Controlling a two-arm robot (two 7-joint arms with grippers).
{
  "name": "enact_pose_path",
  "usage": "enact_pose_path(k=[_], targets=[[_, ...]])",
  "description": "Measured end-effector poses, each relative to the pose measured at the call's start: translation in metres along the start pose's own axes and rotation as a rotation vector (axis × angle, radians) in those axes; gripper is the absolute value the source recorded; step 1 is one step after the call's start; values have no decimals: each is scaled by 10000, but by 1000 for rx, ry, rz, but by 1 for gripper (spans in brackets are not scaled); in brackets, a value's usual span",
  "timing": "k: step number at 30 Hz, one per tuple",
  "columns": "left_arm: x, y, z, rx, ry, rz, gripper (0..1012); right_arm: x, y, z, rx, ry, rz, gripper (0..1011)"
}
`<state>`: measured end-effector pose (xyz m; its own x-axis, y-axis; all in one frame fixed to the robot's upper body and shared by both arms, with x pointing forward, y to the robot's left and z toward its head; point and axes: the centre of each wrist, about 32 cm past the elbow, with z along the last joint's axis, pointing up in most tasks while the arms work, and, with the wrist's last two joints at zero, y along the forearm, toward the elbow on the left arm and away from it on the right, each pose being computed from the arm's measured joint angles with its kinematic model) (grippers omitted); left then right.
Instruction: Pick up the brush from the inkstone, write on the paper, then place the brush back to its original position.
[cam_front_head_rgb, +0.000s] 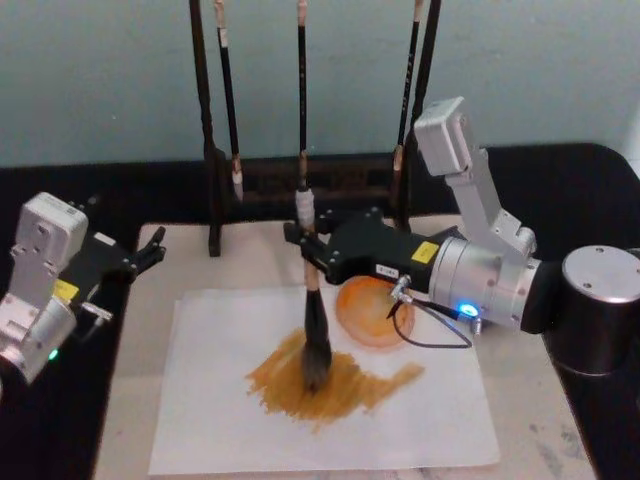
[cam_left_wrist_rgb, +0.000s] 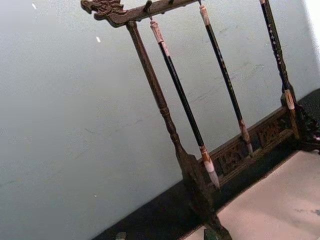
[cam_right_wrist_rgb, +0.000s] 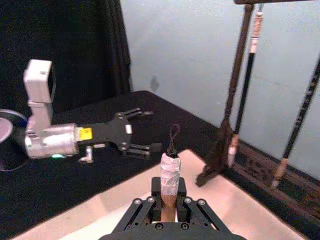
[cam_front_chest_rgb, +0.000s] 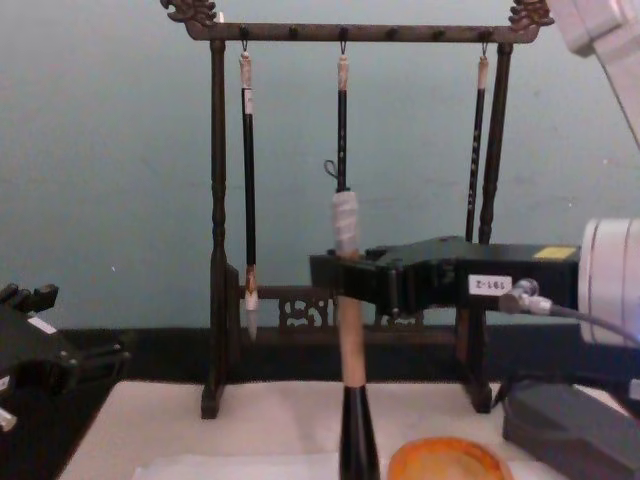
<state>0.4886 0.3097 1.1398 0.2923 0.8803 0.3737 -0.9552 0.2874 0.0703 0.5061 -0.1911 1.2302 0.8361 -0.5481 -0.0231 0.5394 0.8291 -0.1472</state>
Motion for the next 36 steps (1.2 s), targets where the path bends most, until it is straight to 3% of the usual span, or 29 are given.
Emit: enact_pose_path(k=[10,17,22,25,28,33,36], targets=[[0,0,0,0,0,0,1010,96,-55,-14,18,-1,-68,154],[0,0,0,0,0,0,1010,102,-69,-20,33,13,-68,154],[0,0,0,0,0,0,1010,89,-78,-12,63,53,-53,154],[0,0,0,0,0,0,1009,95,-96,-4,90,99,-54,154],[0,0,0,0,0,0,1009,140,-139,18,123,195,-68,154],[0,0,0,0,0,0,1010,217,-200,29,151,297,-100,154],[0,0,0,0,0,0,1010,316,-282,29,177,398,-154,154]])
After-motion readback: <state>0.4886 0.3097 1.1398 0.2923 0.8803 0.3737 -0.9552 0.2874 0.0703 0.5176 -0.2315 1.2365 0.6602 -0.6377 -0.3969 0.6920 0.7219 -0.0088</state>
